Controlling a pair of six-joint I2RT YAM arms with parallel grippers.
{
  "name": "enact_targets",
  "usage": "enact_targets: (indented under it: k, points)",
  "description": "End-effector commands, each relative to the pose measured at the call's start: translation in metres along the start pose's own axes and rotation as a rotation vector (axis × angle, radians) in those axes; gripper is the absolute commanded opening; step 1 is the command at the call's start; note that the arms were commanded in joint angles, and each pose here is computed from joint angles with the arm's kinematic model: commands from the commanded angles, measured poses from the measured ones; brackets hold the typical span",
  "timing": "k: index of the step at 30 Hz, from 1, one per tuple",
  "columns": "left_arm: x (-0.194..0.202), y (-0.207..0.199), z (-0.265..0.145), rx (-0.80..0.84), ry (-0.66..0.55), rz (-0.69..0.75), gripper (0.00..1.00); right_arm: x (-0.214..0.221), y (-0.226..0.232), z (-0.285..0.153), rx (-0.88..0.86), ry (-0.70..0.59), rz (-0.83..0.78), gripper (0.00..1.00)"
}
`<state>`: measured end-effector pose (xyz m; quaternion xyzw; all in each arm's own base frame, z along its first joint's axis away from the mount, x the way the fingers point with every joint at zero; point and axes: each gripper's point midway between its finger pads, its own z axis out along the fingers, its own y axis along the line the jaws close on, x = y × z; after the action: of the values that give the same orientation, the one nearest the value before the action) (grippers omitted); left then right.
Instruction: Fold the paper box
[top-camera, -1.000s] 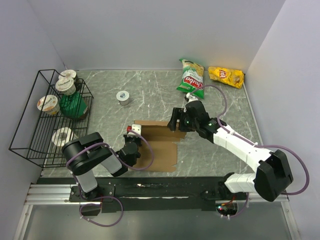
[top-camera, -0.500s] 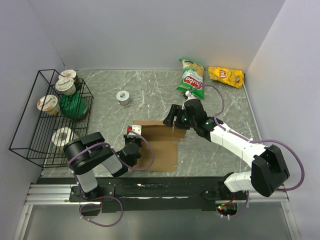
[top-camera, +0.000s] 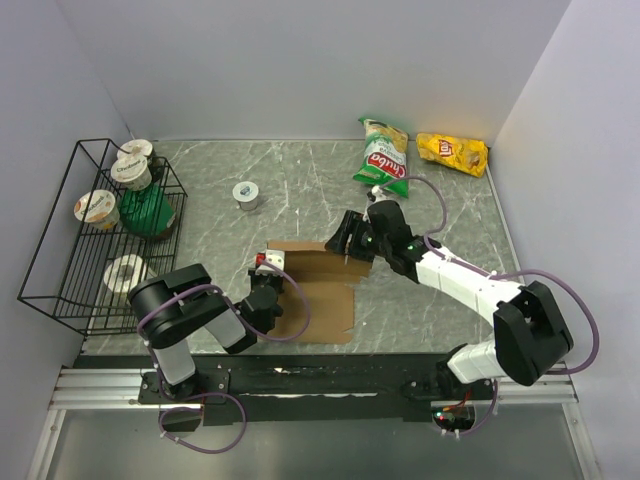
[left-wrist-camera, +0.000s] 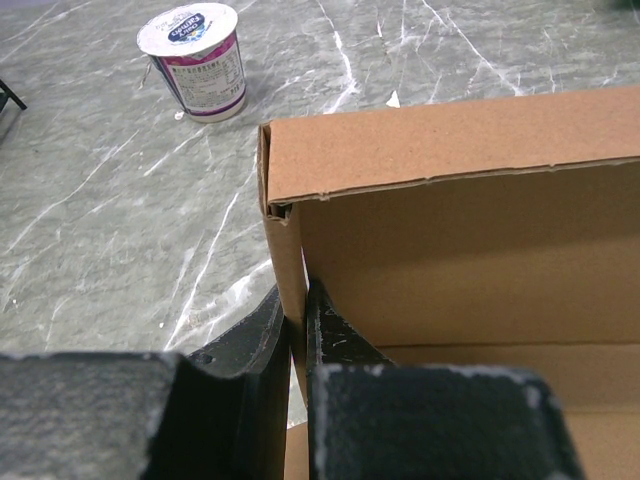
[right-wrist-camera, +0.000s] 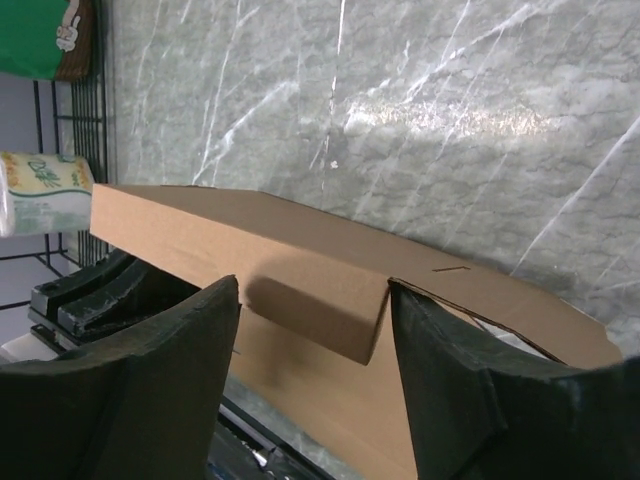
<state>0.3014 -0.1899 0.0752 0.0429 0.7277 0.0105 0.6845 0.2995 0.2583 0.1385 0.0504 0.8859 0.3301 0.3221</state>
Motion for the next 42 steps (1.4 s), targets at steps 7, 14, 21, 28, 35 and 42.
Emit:
enact_targets:
  k: [7, 14, 21, 28, 35, 42]
  points:
    - [-0.004, -0.010, 0.000, 0.025, -0.020, 0.042, 0.10, -0.004, 0.008, 0.004, -0.048, -0.029, 0.032, 0.56]
    - [0.000, -0.007, 0.000, 0.010, -0.011, 0.050, 0.10, -0.013, 0.002, -0.011, -0.026, -0.096, -0.027, 0.82]
    - [-0.001, -0.005, 0.001, -0.008, 0.000, 0.043, 0.05, 0.009, -0.035, -0.048, 0.022, -0.159, -0.094, 0.89]
    - [0.008, -0.007, -0.002, 0.014, 0.111, -0.130, 0.01, 0.032, -0.049, -0.074, -0.024, -0.197, -0.139, 0.87]
    - [0.003, -0.010, -0.001, 0.049, 0.162, -0.226, 0.01, 0.047, -0.064, -0.052, 0.043, -0.126, -0.124, 0.82]
    - [0.004, -0.011, -0.007, 0.083, 0.232, -0.317, 0.01, 0.039, -0.078, -0.027, 0.125, -0.155, -0.121, 0.79]
